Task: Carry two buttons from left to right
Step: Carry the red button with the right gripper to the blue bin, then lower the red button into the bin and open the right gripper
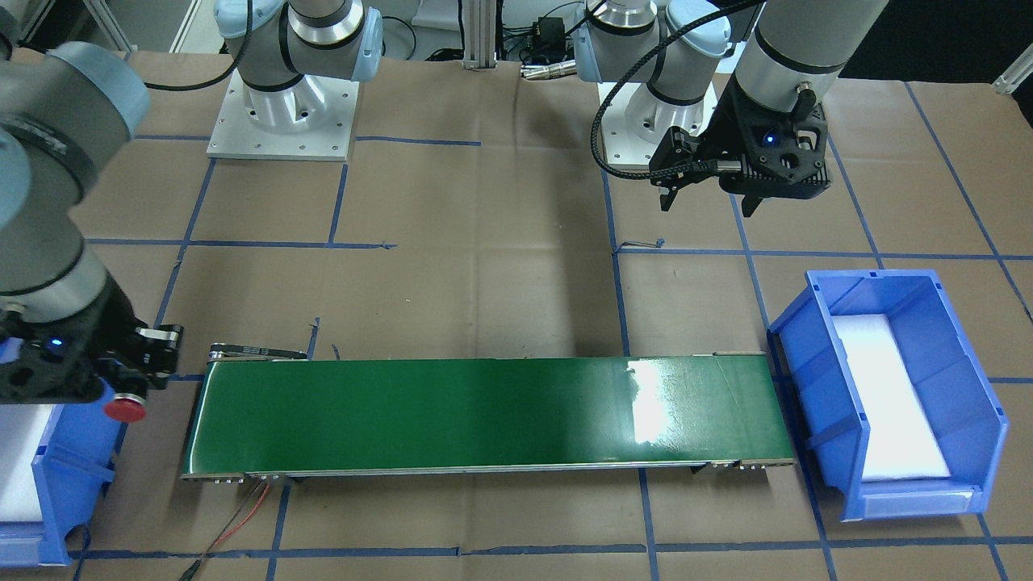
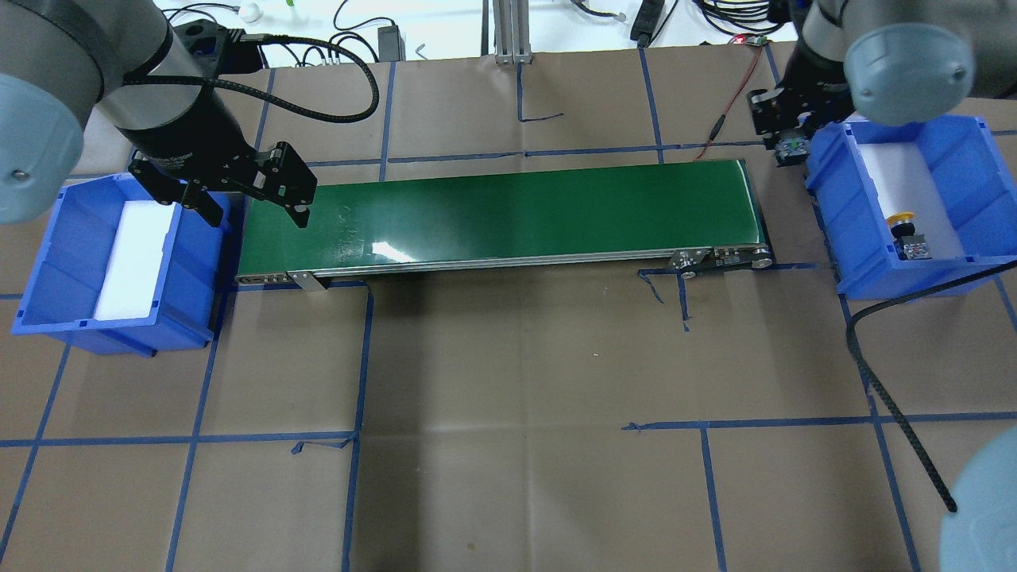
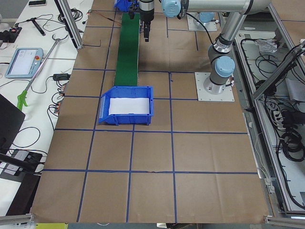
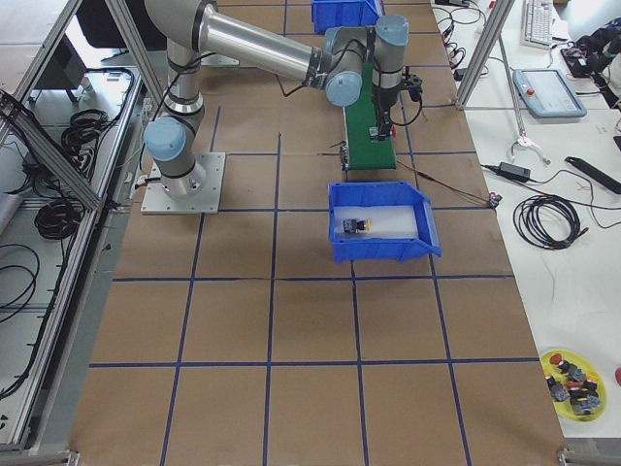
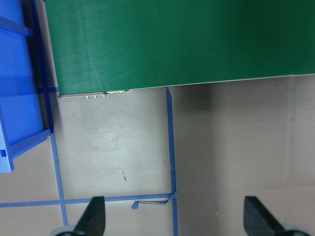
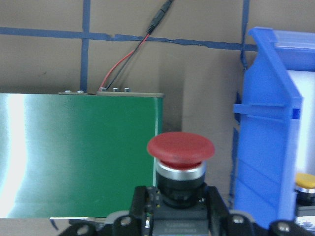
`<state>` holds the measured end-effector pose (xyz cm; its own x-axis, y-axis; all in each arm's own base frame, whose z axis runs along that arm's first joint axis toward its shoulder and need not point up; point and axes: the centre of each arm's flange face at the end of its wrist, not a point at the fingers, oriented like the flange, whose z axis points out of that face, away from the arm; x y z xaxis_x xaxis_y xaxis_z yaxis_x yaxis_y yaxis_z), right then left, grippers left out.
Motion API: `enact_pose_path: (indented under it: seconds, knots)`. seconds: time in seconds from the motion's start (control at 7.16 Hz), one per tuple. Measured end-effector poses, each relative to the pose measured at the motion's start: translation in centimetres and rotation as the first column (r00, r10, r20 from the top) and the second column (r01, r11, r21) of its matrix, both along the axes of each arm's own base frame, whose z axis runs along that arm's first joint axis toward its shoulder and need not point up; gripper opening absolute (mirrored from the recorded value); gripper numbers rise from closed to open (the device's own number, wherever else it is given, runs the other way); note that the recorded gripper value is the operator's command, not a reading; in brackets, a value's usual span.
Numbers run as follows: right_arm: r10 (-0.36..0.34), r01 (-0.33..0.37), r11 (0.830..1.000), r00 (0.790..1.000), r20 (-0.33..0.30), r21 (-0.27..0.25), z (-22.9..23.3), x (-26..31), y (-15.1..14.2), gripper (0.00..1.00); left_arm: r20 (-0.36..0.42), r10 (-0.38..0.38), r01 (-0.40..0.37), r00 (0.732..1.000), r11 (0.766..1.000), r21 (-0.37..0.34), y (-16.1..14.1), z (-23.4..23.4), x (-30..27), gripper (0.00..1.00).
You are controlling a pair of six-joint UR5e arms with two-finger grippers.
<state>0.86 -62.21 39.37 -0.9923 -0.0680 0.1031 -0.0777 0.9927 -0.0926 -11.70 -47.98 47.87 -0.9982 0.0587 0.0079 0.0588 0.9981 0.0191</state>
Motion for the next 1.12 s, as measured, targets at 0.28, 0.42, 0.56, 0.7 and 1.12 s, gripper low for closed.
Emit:
enact_pose_path:
  seconds: [0.28,0.42,0.56,0.7,1.12]
  knots:
    - [0.039,-0.039,0.999,0.999,-0.015,-0.002,1.9,-8.5,-0.1,0.03,0.000,0.001,-0.001,1.000,1.000,0.000,0.0,0.0,0.0,1.00]
    - [0.040,-0.040,0.999,0.999,0.003,0.015,0.4,-12.5,-0.6,0.03,0.000,0.001,-0.001,1.000,1.000,-0.001,0.0,0.1,0.0,1.00]
    - [0.039,-0.040,0.999,0.998,0.045,0.025,-2.1,-16.1,-1.6,0.03,0.000,0.001,-0.001,1.000,1.000,-0.001,-0.1,0.0,0.0,1.00]
    - [0.042,-0.044,0.999,0.996,0.083,0.025,-4.4,-18.6,-2.7,0.03,0.000,0.001,-0.001,1.000,1.000,-0.001,0.0,0.0,0.0,1.00]
    - [0.088,-0.092,0.995,0.989,0.117,0.031,-10.9,-21.3,-5.5,0.03,0.000,0.001,-0.001,1.000,1.000,-0.001,0.0,0.0,0.0,1.00]
